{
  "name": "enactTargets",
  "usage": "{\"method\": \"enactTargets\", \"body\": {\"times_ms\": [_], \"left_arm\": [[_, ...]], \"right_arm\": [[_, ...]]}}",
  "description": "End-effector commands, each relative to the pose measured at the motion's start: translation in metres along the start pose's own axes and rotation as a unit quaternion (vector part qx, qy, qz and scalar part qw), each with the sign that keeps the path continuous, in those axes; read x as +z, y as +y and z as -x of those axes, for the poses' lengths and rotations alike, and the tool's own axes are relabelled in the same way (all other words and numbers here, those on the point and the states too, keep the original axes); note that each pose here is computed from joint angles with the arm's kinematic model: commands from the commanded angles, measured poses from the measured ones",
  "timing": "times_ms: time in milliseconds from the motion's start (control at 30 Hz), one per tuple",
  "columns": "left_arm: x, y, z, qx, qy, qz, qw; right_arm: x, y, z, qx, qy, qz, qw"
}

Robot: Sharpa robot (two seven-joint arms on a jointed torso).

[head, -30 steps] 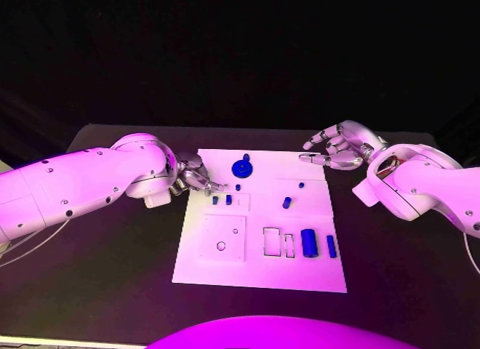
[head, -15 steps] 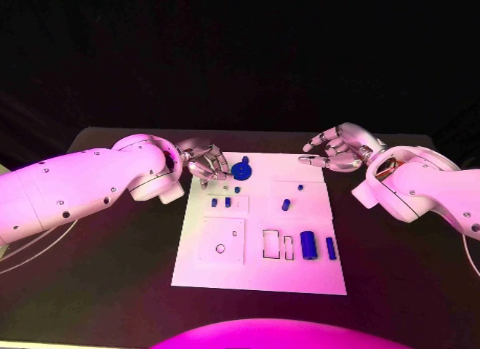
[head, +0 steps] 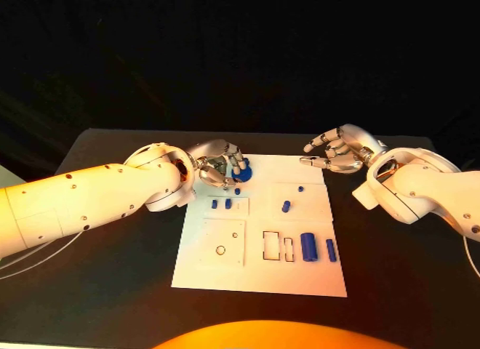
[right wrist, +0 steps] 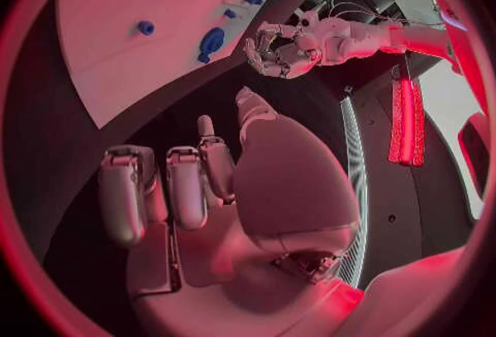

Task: Assemble the parts on the task board

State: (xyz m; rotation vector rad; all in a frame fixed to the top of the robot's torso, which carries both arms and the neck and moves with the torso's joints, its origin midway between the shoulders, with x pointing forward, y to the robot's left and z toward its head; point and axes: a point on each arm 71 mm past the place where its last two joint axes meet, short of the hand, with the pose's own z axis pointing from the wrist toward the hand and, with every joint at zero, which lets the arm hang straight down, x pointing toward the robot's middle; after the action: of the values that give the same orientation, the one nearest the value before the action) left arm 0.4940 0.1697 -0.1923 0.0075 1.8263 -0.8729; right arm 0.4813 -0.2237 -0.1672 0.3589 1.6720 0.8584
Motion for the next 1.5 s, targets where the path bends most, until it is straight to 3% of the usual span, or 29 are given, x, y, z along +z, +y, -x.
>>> {"method": "enactTargets", "body": {"times_ms": [33, 200, 433, 733, 1100, 1500], "left_arm": [[0.0038, -0.0034, -0.0019, 0.081, -0.006, -0.027, 0.996], [0.0102, 0.0007, -0.0106, 0.118, 0.024, -0.011, 0.993], [0.0172, 0.0037, -0.0175, 0.136, 0.045, -0.002, 0.990], [0.0204, 0.0057, -0.0229, 0.146, 0.076, 0.012, 0.986], [0.0214, 0.0053, -0.0260, 0.136, 0.093, 0.017, 0.986], [0.0253, 0.0040, -0.0271, 0.132, 0.093, 0.016, 0.987]], "right_arm": [[0.000, 0.002, 0.000, -0.003, -0.003, 0.012, 1.000], [0.000, 0.002, 0.000, -0.003, -0.007, 0.013, 1.000], [0.001, 0.002, 0.000, -0.004, -0.012, 0.015, 1.000], [0.001, 0.002, 0.001, -0.004, -0.016, 0.015, 1.000], [0.001, 0.002, 0.001, -0.004, -0.017, 0.016, 1.000], [0.002, 0.003, 0.000, -0.004, -0.015, 0.016, 1.000]]}}
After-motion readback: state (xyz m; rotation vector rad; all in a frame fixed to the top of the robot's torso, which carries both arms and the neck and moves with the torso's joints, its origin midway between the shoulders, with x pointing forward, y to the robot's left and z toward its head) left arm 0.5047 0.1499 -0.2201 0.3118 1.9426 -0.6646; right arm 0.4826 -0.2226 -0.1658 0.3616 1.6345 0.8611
